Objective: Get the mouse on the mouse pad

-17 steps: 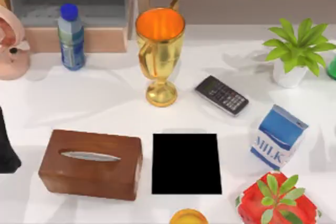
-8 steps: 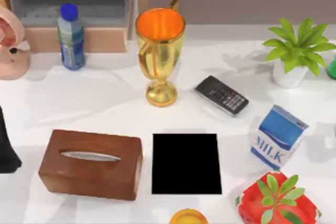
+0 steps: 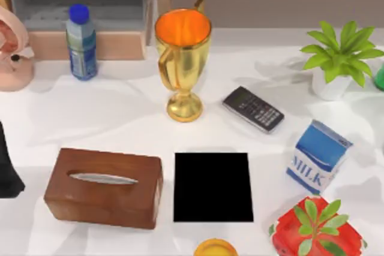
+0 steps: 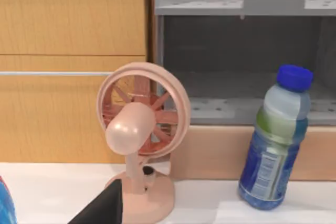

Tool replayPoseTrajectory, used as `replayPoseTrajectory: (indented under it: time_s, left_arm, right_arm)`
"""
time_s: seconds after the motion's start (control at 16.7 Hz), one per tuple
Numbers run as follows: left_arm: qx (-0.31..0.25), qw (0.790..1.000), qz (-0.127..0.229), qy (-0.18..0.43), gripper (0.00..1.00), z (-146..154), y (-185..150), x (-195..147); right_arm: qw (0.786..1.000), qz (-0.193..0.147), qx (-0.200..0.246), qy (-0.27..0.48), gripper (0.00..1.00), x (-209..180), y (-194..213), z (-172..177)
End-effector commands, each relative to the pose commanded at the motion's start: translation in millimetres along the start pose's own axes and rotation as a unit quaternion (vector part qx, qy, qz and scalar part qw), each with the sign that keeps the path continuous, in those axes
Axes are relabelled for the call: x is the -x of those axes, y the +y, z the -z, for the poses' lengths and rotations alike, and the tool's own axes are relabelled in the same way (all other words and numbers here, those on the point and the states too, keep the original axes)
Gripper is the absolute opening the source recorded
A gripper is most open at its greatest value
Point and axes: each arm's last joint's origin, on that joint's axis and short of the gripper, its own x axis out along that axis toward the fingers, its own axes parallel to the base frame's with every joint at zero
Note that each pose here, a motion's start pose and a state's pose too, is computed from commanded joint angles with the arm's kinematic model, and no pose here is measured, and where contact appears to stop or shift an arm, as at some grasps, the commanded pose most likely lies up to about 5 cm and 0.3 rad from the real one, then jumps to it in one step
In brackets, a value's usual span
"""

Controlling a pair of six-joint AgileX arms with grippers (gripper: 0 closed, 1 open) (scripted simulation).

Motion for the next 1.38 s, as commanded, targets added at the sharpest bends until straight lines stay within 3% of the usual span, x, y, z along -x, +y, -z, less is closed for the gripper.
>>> replayPoseTrajectory:
  time_s: [0.24,0.48,0.96,1.38]
  left_arm:
    - [0.0,1.0,0.0,0.0,1.0,0,0,0]
    - [0.0,1.0,0.0,0.0,1.0,0,0,0]
    - [0.0,1.0,0.0,0.0,1.0,0,0,0]
    - [0.0,1.0,0.0,0.0,1.0,0,0,0]
  right_arm:
    - [0.99,-0.039,0.028,0.133,1.0,-36,-13,-38]
    - [0.976,-0.065,0.044,0.202,1.0,-63,-23,-61]
    - [0.972,-0.072,0.05,0.216,1.0,-70,-23,-66]
    - [0.972,-0.072,0.049,0.217,1.0,-119,-17,-28]
